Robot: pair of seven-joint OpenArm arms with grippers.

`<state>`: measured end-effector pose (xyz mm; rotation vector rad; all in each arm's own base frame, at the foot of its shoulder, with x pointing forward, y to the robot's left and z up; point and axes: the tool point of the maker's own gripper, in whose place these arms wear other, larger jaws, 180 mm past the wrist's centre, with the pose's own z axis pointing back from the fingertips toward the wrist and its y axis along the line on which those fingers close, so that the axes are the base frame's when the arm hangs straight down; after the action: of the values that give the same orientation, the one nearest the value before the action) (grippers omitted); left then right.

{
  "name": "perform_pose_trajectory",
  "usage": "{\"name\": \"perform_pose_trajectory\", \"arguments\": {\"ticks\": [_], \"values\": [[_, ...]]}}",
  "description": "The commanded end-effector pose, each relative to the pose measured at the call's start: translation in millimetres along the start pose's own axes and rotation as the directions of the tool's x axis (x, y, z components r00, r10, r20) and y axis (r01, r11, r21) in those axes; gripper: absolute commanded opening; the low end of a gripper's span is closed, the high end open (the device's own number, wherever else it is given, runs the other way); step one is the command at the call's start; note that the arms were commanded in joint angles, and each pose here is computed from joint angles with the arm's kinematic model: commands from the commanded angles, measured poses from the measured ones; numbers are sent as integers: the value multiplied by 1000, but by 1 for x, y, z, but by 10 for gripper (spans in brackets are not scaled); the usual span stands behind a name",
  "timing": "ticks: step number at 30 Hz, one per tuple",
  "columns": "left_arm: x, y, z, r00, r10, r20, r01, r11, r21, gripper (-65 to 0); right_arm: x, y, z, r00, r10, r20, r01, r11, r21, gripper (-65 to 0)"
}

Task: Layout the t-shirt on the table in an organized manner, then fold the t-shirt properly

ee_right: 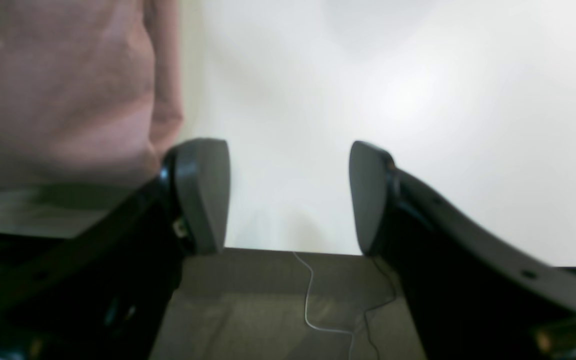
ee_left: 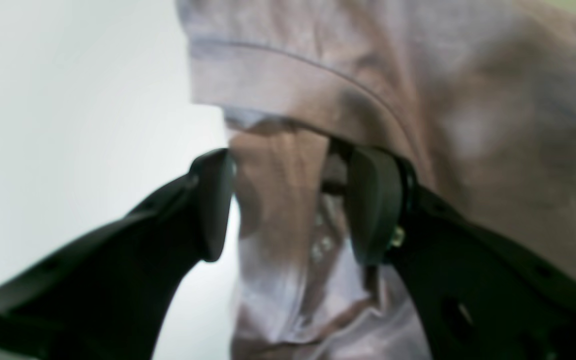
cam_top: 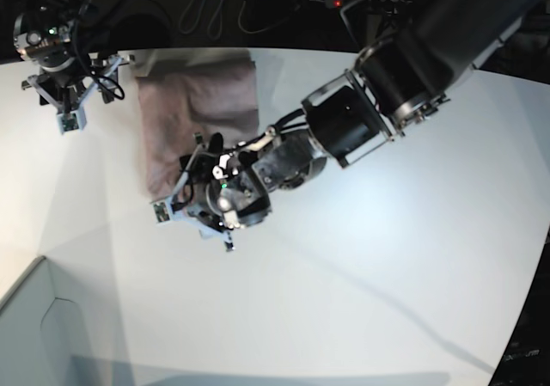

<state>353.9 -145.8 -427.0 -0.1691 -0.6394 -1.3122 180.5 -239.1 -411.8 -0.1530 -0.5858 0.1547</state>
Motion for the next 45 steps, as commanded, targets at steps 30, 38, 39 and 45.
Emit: {"name": "perform_pose_trajectory", "arguments": {"ticks": [30, 38, 39, 45], "values": [[14, 130, 88, 904, 315, 288, -378, 905, 196, -293, 27, 24, -12, 997, 33, 63, -38, 997, 72, -274], [-127, 142, 149, 771, 574, 274, -636, 696, 332, -295, 60, 42, 2, 985, 71, 156, -85, 993, 84, -274], [-143, 140, 160, 754, 595, 278, -656, 666, 355, -295, 62, 45, 3, 985, 65, 161, -80, 993, 88, -274], [-229, 103, 220, 636, 720, 278, -743, 474, 472, -297, 60, 67, 4, 984, 71, 162, -94, 986, 137, -328]]}}
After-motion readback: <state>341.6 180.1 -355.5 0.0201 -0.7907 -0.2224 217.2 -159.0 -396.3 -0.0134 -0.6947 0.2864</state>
